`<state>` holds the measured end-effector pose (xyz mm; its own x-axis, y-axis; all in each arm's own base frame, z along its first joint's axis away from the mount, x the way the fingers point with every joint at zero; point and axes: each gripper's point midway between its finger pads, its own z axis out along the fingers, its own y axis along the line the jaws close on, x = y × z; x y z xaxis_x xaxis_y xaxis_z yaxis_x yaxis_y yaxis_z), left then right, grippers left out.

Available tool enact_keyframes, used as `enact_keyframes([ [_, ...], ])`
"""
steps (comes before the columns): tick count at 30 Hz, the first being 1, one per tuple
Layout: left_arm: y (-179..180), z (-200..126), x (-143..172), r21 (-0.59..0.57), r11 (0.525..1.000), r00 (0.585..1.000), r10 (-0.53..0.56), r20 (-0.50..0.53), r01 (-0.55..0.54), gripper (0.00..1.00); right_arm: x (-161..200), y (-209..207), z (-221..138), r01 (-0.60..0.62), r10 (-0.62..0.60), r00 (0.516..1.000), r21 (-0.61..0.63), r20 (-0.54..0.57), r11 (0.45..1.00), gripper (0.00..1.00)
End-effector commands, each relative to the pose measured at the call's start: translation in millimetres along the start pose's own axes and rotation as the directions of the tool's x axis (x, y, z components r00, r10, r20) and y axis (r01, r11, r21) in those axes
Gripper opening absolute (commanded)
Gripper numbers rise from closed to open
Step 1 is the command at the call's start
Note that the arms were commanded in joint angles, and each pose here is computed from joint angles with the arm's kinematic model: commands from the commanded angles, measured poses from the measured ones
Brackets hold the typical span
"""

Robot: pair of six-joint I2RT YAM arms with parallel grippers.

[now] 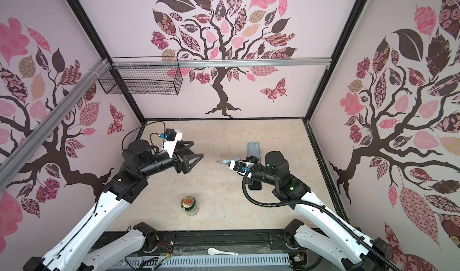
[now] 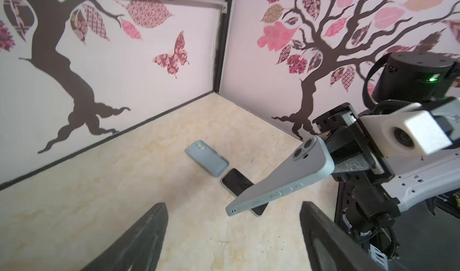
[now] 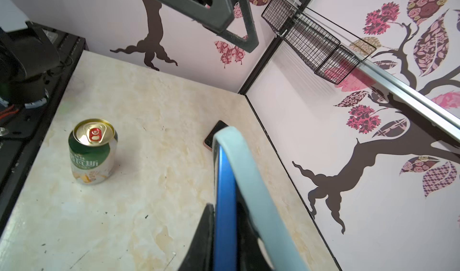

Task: Take the phone out of the phone case
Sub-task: Remove the phone case from the phone.

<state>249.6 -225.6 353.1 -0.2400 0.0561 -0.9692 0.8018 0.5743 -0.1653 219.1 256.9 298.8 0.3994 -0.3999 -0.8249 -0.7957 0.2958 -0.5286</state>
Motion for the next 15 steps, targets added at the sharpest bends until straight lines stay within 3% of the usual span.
enact_keyframes([
  [1,11.1,1.6,-3.9,-0.142,0.990,0.999,-0.011,-0.035,0.006,0.83,-12.5,-10.0,2.8,0.123,-0.123,0.992,0.029,0.030,0.992,0.00],
  [15,-47.5,47.5,11.6,0.083,0.995,0.986,0.073,-0.148,-0.062,0.78,-0.7,11.6,15.8,0.161,-0.160,0.987,-0.091,0.018,0.983,0.00],
])
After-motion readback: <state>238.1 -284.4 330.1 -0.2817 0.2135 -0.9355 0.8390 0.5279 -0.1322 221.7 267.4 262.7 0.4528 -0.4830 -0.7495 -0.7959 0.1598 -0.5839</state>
